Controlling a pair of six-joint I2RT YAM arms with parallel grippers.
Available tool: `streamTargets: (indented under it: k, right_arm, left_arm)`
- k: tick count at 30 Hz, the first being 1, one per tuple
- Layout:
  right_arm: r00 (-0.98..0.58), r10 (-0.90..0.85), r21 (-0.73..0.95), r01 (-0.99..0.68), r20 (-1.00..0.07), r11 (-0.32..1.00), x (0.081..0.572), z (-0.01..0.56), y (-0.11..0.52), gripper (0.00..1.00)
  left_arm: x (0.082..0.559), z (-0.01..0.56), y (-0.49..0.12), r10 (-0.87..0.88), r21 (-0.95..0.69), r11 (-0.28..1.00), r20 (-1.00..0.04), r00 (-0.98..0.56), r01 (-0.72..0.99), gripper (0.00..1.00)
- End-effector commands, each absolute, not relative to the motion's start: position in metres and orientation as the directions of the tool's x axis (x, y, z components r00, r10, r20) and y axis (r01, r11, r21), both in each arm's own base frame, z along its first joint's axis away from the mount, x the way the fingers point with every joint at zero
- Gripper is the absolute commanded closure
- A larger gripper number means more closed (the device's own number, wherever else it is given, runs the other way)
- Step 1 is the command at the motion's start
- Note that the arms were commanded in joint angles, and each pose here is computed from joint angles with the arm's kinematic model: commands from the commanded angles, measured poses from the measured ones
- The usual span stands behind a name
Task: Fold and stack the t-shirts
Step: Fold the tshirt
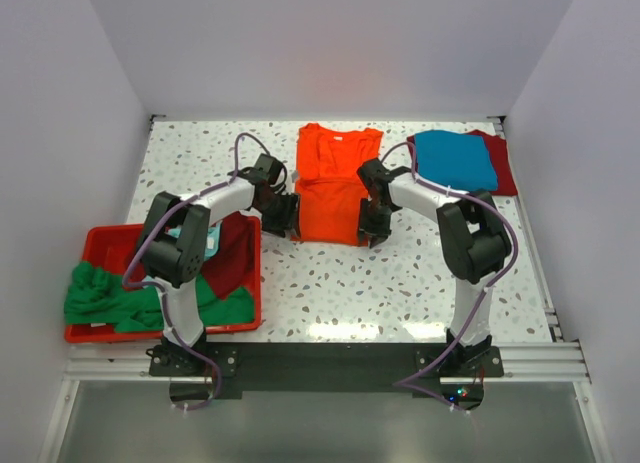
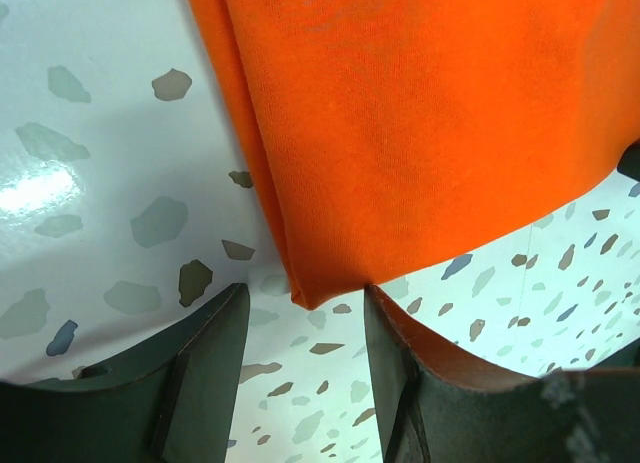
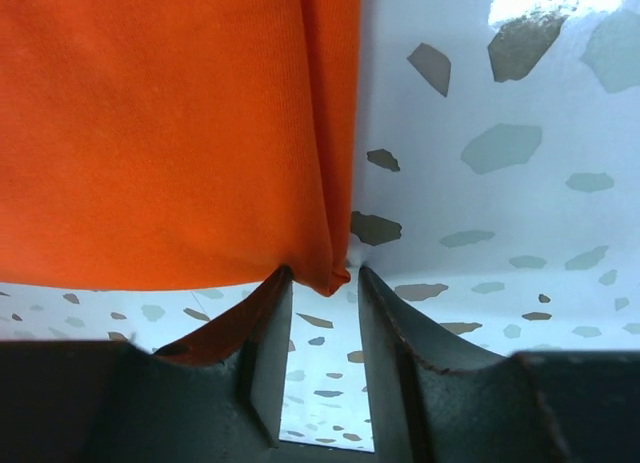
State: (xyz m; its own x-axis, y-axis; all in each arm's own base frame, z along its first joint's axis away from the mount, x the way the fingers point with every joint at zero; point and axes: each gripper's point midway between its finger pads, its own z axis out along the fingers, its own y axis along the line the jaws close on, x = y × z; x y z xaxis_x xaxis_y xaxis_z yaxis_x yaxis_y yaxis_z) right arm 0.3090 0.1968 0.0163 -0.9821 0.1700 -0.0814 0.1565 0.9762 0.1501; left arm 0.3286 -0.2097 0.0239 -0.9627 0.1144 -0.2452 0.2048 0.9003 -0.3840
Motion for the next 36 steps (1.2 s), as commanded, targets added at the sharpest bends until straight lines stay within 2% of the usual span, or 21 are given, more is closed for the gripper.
streamTargets:
  k: [1,8,24,31,35,36]
  right_arm:
    - [-0.973,0.177,0.186,0.149,-0.148,0.971,0.327,0.022,0.204,0.65]
    - [-0.976,0.168,0.177,0.142,-0.142,0.974,0.326,0.02,0.202,0.73]
    - [-0.976,0.159,0.171,0.133,-0.147,0.976,0.328,0.022,0.202,0.74]
    - [-0.976,0.153,0.175,0.126,-0.152,0.976,0.33,0.025,0.202,0.76]
    - [-0.978,0.146,0.168,0.12,-0.149,0.978,0.332,0.024,0.202,0.88]
    - [-0.978,0.147,0.166,0.122,-0.148,0.979,0.332,0.025,0.201,0.9]
  left_arm:
    - [0.325,0.033,-0.206,0.138,-0.367,0.901,-0.266,-0.954,0.233,0.46]
    - [0.321,0.022,-0.204,0.144,-0.353,0.909,-0.23,-0.962,0.22,0.52]
    - [0.318,0.013,-0.22,0.17,-0.364,0.899,-0.219,-0.961,0.242,0.56]
    - [0.321,0.006,-0.215,0.143,-0.331,0.92,-0.218,-0.966,0.211,0.71]
    - [0.32,0.002,-0.214,0.136,-0.314,0.928,-0.214,-0.967,0.2,0.83]
    - [0.32,0.002,-0.214,0.135,-0.312,0.929,-0.216,-0.967,0.2,0.91]
